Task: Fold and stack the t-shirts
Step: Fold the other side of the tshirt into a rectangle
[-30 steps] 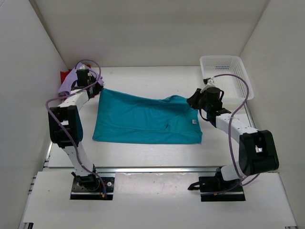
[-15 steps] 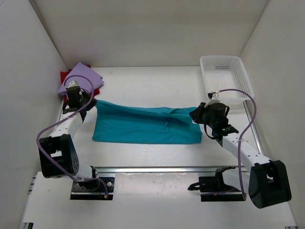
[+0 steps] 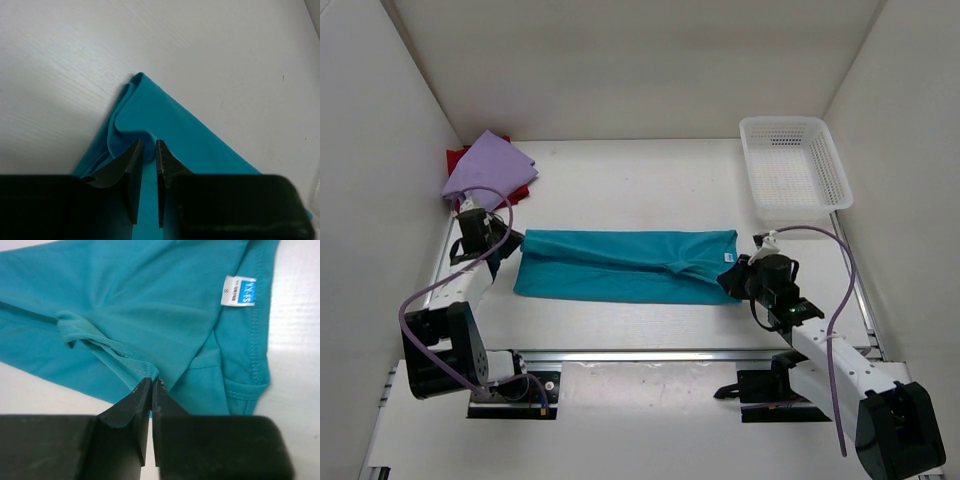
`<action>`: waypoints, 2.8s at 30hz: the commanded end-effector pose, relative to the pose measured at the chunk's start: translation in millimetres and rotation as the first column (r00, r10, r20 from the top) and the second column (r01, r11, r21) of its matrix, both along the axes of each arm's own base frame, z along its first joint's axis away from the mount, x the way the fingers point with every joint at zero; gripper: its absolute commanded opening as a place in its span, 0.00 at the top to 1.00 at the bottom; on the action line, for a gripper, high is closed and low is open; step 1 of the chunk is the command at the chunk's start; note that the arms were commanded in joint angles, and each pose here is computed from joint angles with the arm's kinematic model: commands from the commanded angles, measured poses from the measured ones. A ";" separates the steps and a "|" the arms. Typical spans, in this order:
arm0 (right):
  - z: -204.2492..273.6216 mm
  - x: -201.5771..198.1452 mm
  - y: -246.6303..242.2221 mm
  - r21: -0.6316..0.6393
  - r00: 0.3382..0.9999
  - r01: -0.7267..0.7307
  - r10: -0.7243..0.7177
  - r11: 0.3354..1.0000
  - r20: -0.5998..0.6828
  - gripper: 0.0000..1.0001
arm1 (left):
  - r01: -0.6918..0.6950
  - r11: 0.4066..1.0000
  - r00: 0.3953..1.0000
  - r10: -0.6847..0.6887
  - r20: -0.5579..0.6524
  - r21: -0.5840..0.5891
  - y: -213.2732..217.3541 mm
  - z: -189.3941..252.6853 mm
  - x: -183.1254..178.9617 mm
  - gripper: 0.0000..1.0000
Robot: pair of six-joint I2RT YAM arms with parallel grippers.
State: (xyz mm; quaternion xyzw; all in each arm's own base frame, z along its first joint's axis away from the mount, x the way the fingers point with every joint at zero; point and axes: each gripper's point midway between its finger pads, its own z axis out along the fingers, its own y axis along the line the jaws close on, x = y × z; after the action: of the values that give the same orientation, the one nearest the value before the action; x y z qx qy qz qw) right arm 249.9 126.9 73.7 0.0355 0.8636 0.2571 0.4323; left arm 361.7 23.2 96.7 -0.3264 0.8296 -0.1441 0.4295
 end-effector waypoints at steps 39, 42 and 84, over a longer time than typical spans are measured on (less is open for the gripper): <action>-34.8 27.8 97.3 -0.486 0.935 -0.354 0.292 0.799 -0.202 0.65 | 0.246 0.964 0.952 -0.220 0.215 -0.101 -108.9 -10.9 -62.6 0.78; -33.2 32.4 99.7 -0.497 0.943 -0.333 0.280 0.801 -0.181 0.68 | 0.254 0.962 0.951 -0.229 0.208 -0.104 -112.0 -13.4 -63.2 0.79; -3.9 -28.5 181.1 0.053 0.790 -0.562 0.555 0.825 -0.261 0.80 | 0.257 0.961 0.946 -0.229 0.231 -0.101 -108.7 7.6 -52.5 0.79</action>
State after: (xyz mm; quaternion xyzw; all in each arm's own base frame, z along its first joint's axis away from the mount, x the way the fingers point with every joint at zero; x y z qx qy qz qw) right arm 234.1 290.5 64.6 -0.1959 0.9037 0.2833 0.2544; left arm 299.0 -84.7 80.3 -0.2418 0.8139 -0.2723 0.4528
